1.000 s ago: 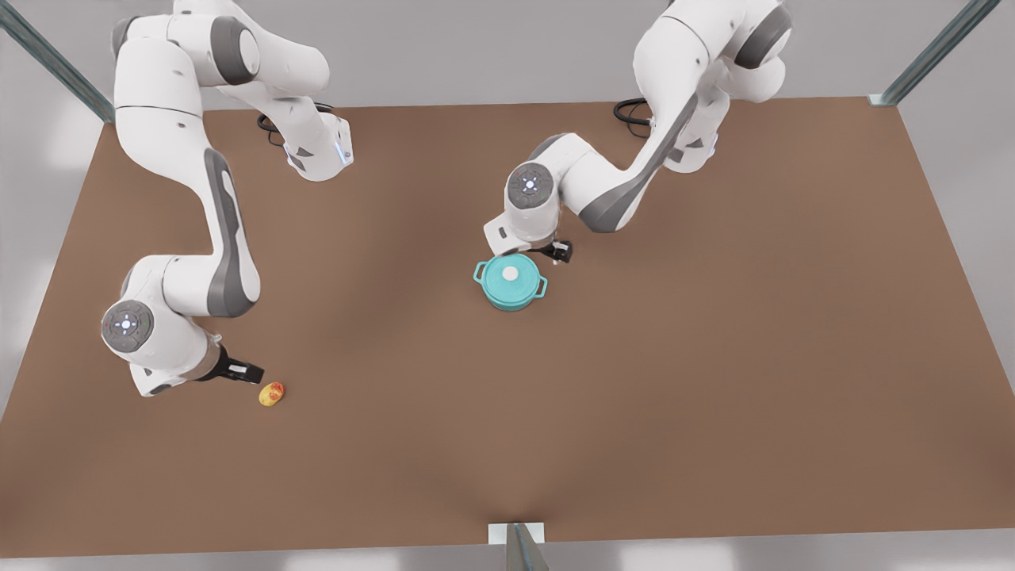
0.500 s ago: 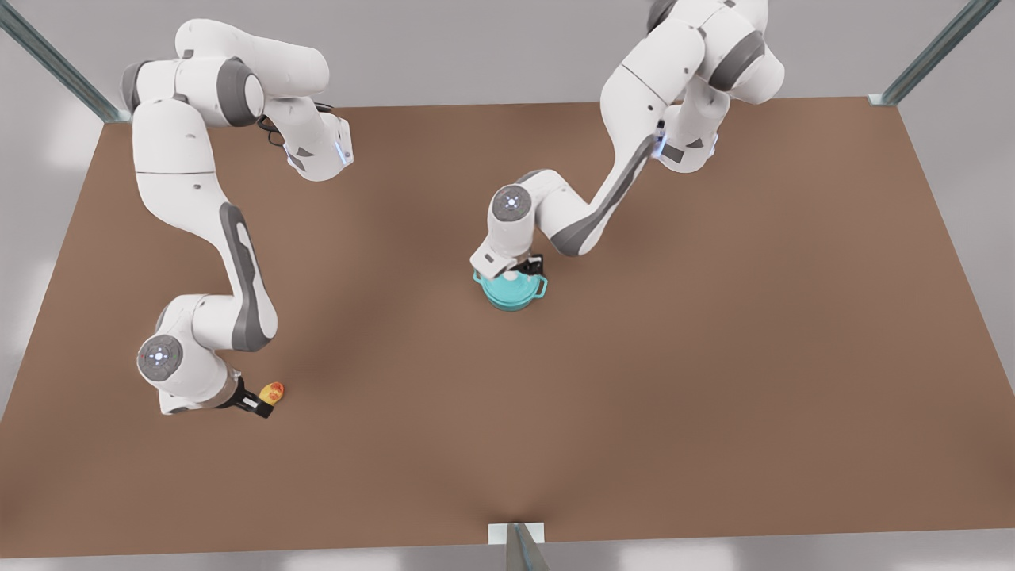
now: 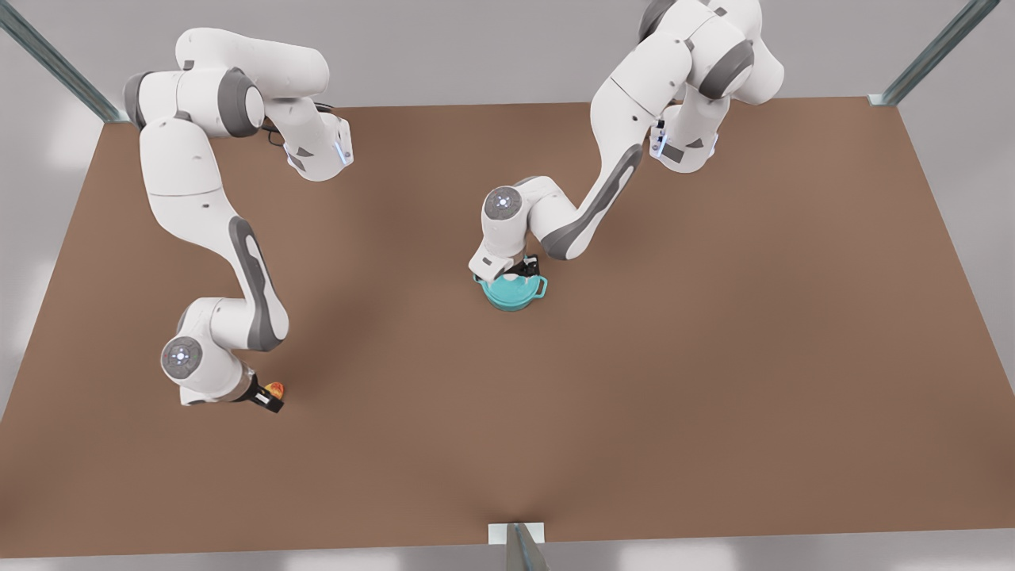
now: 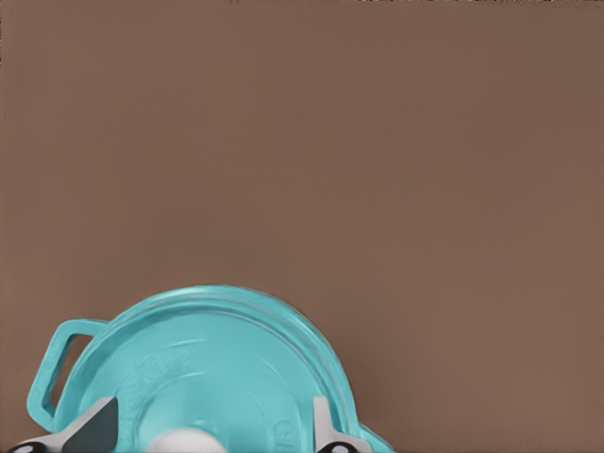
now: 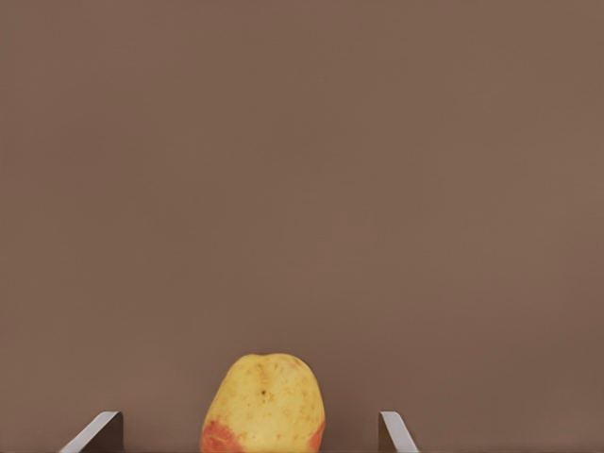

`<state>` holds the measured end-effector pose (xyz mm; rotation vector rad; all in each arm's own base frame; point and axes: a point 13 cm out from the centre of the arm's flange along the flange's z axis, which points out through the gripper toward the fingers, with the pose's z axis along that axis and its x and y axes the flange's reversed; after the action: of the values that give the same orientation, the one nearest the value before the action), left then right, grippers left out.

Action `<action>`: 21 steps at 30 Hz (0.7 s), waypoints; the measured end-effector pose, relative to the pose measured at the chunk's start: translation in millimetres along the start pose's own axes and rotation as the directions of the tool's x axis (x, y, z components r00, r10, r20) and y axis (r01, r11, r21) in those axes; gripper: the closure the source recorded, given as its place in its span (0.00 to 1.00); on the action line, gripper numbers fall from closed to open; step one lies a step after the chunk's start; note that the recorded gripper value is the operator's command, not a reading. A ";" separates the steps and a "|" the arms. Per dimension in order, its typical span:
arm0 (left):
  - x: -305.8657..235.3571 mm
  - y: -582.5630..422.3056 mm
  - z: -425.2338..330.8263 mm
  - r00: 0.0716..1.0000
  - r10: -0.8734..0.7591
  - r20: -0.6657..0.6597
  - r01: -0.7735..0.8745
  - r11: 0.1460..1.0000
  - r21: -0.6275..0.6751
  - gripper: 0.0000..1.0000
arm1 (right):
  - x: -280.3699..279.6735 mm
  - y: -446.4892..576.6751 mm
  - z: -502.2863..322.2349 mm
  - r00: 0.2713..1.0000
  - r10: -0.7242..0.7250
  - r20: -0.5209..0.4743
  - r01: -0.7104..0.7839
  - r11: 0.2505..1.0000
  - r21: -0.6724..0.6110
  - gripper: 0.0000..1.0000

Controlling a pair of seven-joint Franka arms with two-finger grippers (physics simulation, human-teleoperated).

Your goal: Open the pot lid and put the potato into the pot

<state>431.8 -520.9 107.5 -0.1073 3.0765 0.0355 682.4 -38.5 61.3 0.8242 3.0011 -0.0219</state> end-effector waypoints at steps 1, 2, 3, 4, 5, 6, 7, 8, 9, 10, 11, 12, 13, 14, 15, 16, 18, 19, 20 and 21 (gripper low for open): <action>1.1 -0.1 0.7 1.000 -0.006 0.001 0.006 1.000 -0.001 0.00 | 0.9 0.1 3.0 1.000 0.000 0.000 0.000 1.000 0.001 0.00; 3.6 -0.2 2.0 1.000 -0.010 0.002 0.010 1.000 -0.004 0.00 | 1.6 0.1 5.7 1.000 0.000 0.000 0.000 1.000 0.001 0.00; 6.2 0.0 3.5 1.000 -0.014 0.001 0.014 1.000 -0.007 0.00 | 2.0 0.1 7.8 1.000 0.001 0.000 -0.001 1.000 0.001 0.00; 8.4 -0.4 4.6 1.000 -0.019 0.001 0.019 1.000 -0.009 0.01 | 2.2 0.4 9.2 1.000 0.001 0.000 -0.001 1.000 0.001 0.00; 10.7 -0.3 5.7 1.000 -0.023 0.001 0.023 1.000 -0.011 0.19 | 3.4 0.7 11.2 1.000 0.001 -0.001 -0.001 1.000 0.002 0.00; 11.7 -0.1 6.5 1.000 -0.030 0.002 0.030 0.999 -0.013 0.33 | 4.2 0.4 13.3 1.000 0.001 -0.002 -0.001 1.000 0.003 0.00; 12.1 0.3 6.8 0.999 -0.037 0.003 0.037 0.999 -0.015 0.37 | 4.8 -0.5 15.9 1.000 -0.001 -0.002 0.001 1.000 0.007 0.00; 11.8 0.9 6.9 0.999 -0.045 0.004 0.045 0.999 -0.016 0.43 | 4.9 -1.4 17.7 1.000 -0.003 -0.002 0.003 1.000 0.010 0.00; 11.1 1.4 6.7 0.999 -0.054 0.006 0.054 0.998 -0.018 0.48 | 5.0 -1.9 19.0 1.000 -0.005 -0.001 0.005 1.000 0.012 0.00; 10.5 1.6 5.9 0.998 -0.062 0.007 0.062 0.998 -0.017 0.51 | 6.3 -2.9 21.0 1.000 -0.006 -0.003 0.006 1.000 0.015 0.00; 9.3 1.0 3.1 0.998 -0.070 0.010 0.070 0.997 -0.015 0.51 | 7.4 -4.0 22.7 1.000 -0.007 -0.005 0.007 1.000 0.018 0.00; 7.6 -0.1 -0.6 0.997 -0.077 0.013 0.078 0.997 -0.011 0.51 | 8.8 -5.0 24.5 1.000 -0.007 -0.007 0.007 1.000 0.021 0.00; 5.2 -1.3 -5.1 0.996 -0.086 0.017 0.086 0.996 -0.006 0.51 | 10.1 -6.2 26.3 1.000 -0.009 -0.009 0.009 1.000 0.024 0.00; 0.1 -4.2 -12.6 0.995 -0.096 0.024 0.096 0.995 0.002 0.51 | 11.0 -8.3 28.2 1.000 -0.012 -0.010 0.012 0.999 0.030 0.00; -6.0 -6.6 -20.2 0.994 -0.107 0.030 0.107 0.994 0.009 0.52 | 11.9 -9.9 29.6 1.000 -0.015 -0.011 0.015 0.999 0.034 0.00; -15.6 -7.0 -27.7 0.992 -0.123 0.037 0.122 0.992 0.015 0.54 | 12.1 -10.7 30.0 1.000 -0.017 -0.011 0.017 0.999 0.036 0.00; -41.8 0.6 -40.0 0.985 -0.165 0.046 0.164 0.986 0.021 0.54 | 13.2 -11.2 31.3 1.000 -0.020 -0.012 0.021 0.999 0.040 0.00; -61.4 10.2 -46.1 0.980 -0.195 0.051 0.194 0.981 0.024 0.54 | 13.6 -11.4 31.7 1.000 -0.021 -0.012 0.021 0.999 0.042 0.01; -84.8 22.3 -51.7 0.972 -0.229 0.056 0.228 0.973 0.027 0.54 | 14.2 -11.5 32.2 1.000 -0.021 -0.013 0.022 0.999 0.043 0.03; -106.6 39.1 -46.0 0.964 -0.261 0.054 0.261 0.965 0.017 0.54 | 14.5 -11.3 32.3 1.000 -0.022 -0.013 0.022 0.999 0.044 0.05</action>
<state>532.3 -475.7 161.1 -0.5012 2.9779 0.0105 664.9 -41.4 28.6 0.7982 3.0315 -0.0838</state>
